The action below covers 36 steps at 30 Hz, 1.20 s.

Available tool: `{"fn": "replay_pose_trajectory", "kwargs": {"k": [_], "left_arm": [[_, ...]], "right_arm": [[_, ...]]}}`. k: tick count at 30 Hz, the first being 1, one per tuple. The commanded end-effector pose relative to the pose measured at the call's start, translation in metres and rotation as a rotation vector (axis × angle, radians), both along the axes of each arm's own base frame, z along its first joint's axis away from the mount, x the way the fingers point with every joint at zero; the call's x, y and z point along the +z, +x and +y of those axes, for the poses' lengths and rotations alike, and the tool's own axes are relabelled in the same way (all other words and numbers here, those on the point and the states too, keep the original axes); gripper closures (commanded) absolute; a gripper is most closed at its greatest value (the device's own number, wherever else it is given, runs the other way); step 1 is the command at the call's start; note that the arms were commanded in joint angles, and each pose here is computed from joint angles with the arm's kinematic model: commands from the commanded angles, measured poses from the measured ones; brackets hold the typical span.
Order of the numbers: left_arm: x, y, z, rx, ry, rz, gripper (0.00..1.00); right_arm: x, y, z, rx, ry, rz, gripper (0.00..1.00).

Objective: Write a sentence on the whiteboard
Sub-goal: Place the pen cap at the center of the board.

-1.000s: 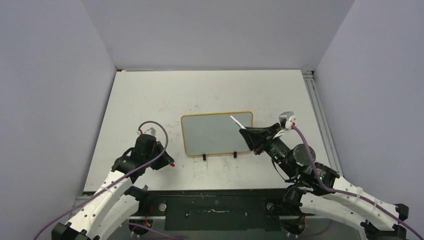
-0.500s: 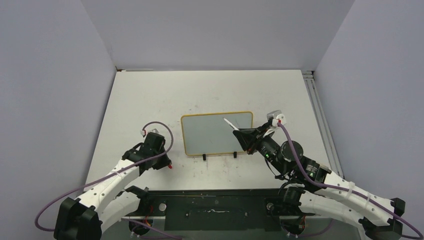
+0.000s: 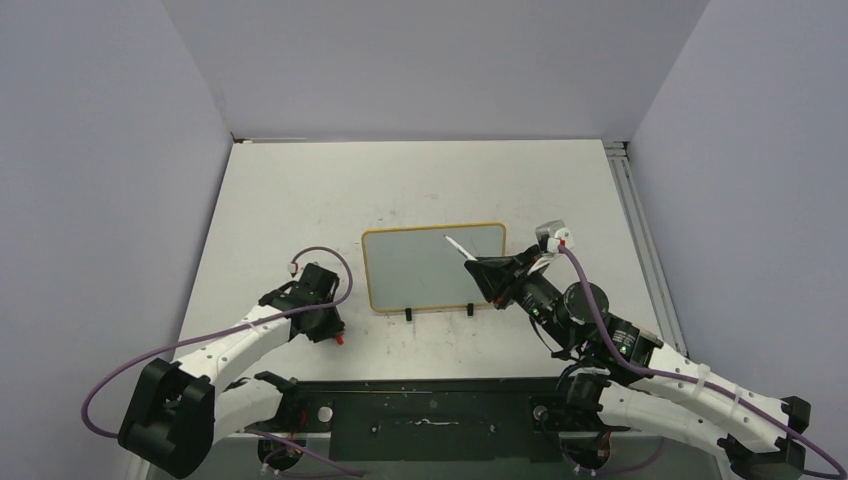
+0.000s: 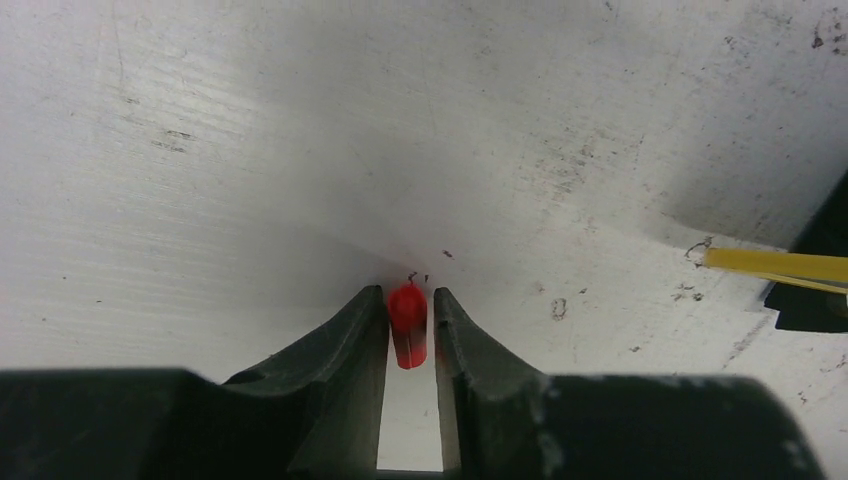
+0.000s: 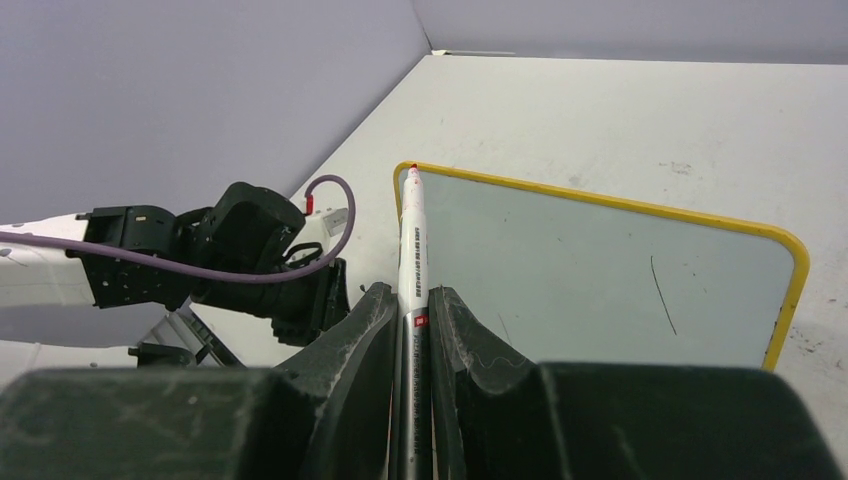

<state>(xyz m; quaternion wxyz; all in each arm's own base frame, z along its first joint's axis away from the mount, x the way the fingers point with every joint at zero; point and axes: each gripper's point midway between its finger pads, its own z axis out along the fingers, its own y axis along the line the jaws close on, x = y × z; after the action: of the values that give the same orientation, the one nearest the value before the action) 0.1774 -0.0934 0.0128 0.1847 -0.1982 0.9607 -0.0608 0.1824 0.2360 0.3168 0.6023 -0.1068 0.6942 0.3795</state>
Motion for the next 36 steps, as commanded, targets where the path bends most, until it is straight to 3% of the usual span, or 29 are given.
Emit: {"fn": "replay_pose_trajectory", "kwargs": {"k": [1, 5, 13, 21, 36], "left_arm": [[0.004, 0.010, 0.002, -0.007, 0.029, -0.035, 0.73], [0.008, 0.012, 0.006, 0.004, 0.043, -0.054, 0.53], [0.053, 0.031, 0.013, 0.014, 0.061, -0.248, 0.36], [0.110, 0.040, -0.046, -0.209, -0.021, -0.504, 0.36], [0.084, 0.040, -0.156, -0.276, -0.069, -0.529, 0.49]], "right_arm": [[0.006, -0.002, 0.005, 0.019, 0.044, -0.007, 0.95], [0.008, -0.003, 0.002, 0.014, 0.042, -0.009, 0.95], [0.009, -0.002, 0.000, 0.007, 0.030, -0.011, 0.95], [0.018, -0.002, -0.002, -0.001, 0.041, -0.018, 0.95], [0.017, 0.004, -0.007, -0.044, 0.043, -0.004, 0.95]]}}
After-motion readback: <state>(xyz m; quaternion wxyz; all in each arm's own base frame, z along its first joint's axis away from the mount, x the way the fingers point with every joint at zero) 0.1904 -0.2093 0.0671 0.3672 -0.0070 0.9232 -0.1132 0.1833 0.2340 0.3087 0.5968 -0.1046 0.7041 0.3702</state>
